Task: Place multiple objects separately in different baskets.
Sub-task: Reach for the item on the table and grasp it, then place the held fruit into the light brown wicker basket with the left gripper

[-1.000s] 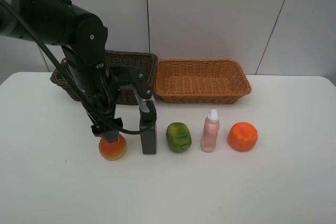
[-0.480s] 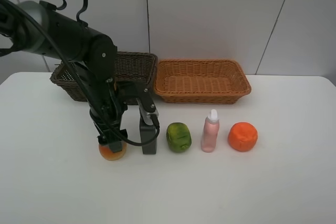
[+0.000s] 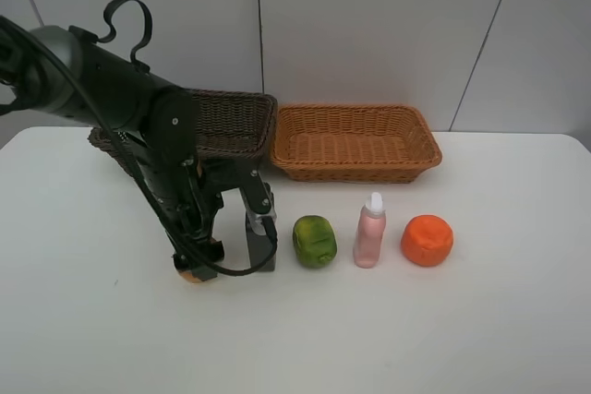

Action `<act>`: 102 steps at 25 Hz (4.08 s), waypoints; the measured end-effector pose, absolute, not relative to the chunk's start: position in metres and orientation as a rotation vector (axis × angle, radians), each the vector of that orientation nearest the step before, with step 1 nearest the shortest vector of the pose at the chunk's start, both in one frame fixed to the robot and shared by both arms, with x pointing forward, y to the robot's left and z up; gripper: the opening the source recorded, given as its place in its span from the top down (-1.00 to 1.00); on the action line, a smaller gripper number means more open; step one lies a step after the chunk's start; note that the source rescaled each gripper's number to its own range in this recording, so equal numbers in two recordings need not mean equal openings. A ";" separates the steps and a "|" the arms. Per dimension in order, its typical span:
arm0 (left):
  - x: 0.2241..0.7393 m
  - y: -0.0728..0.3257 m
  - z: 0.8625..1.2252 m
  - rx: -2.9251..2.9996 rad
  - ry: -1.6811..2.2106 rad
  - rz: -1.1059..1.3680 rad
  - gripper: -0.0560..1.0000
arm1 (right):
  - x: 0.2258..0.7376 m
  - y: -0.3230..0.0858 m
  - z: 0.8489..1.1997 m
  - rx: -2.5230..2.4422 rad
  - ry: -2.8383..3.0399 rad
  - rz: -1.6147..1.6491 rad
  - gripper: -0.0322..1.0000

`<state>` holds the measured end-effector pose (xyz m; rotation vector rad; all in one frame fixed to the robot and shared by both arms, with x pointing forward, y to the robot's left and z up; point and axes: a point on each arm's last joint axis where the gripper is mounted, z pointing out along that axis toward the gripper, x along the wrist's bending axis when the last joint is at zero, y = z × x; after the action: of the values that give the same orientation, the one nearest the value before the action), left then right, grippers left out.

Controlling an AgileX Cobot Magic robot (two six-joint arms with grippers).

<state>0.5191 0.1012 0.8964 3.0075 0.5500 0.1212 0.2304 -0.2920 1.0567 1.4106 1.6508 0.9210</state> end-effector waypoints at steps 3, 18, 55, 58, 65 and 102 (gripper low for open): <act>0.519 0.101 0.896 2.991 0.556 0.132 -1.00 | 0.230 -0.292 1.057 1.411 1.651 0.921 -1.00; 0.515 0.102 0.890 2.965 0.579 0.132 -1.00 | 0.230 -0.292 1.057 1.411 1.651 0.921 -1.00; 0.504 0.137 0.899 2.997 0.665 0.091 -1.00 | 0.230 -0.292 1.057 1.411 1.651 0.921 -1.00; 0.509 0.134 0.898 2.948 0.667 0.151 -1.00 | 0.230 -0.292 1.057 1.411 1.651 0.921 -1.00; 0.516 0.129 0.894 2.883 0.676 0.216 -1.00 | 0.230 -0.292 1.057 1.411 1.651 0.921 -1.00; 0.519 0.124 0.880 2.817 0.752 0.189 -0.41 | 0.230 -0.292 1.057 1.411 1.651 0.921 -1.00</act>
<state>0.5185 0.1236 0.8804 2.8171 0.7519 0.1890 0.2304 -0.2920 1.0567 1.4106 1.6508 0.9210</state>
